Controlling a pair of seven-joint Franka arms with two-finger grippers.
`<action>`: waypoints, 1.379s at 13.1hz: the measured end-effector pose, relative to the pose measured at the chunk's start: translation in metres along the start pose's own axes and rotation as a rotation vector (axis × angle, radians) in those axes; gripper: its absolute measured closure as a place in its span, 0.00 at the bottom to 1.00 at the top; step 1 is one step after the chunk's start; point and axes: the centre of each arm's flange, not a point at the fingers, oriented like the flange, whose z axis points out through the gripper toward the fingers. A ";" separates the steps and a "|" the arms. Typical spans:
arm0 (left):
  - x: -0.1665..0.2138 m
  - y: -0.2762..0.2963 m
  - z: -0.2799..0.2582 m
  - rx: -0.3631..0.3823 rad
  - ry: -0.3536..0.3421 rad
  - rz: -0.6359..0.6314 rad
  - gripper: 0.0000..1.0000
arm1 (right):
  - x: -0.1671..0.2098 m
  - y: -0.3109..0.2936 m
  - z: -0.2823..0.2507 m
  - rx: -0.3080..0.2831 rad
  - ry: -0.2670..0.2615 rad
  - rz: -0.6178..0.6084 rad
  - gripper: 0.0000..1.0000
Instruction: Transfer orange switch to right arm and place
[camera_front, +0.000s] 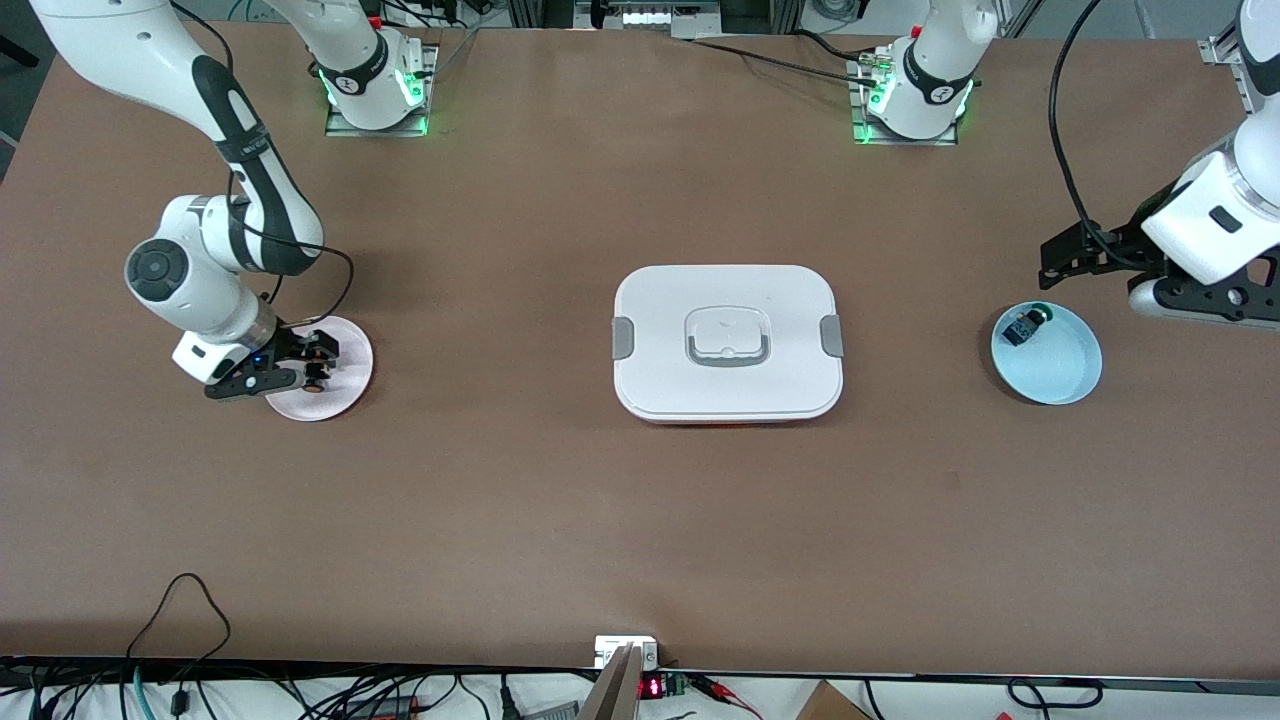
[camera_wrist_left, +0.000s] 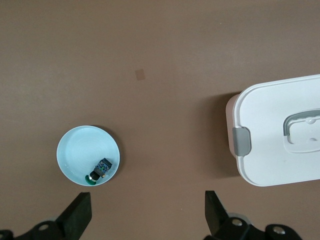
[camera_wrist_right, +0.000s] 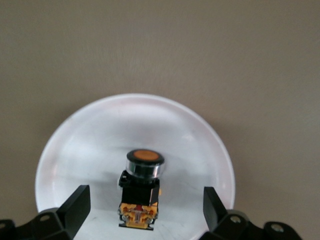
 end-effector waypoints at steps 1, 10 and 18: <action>-0.009 0.001 0.003 0.002 -0.006 0.000 0.00 | 0.011 0.000 -0.026 -0.003 0.008 -0.005 0.00; -0.028 -0.003 0.005 0.005 -0.034 -0.032 0.00 | 0.039 -0.037 -0.295 0.011 -0.101 -0.031 0.00; -0.027 0.002 0.004 0.006 -0.033 -0.050 0.00 | 0.041 -0.036 -0.318 0.008 -0.083 -0.028 0.00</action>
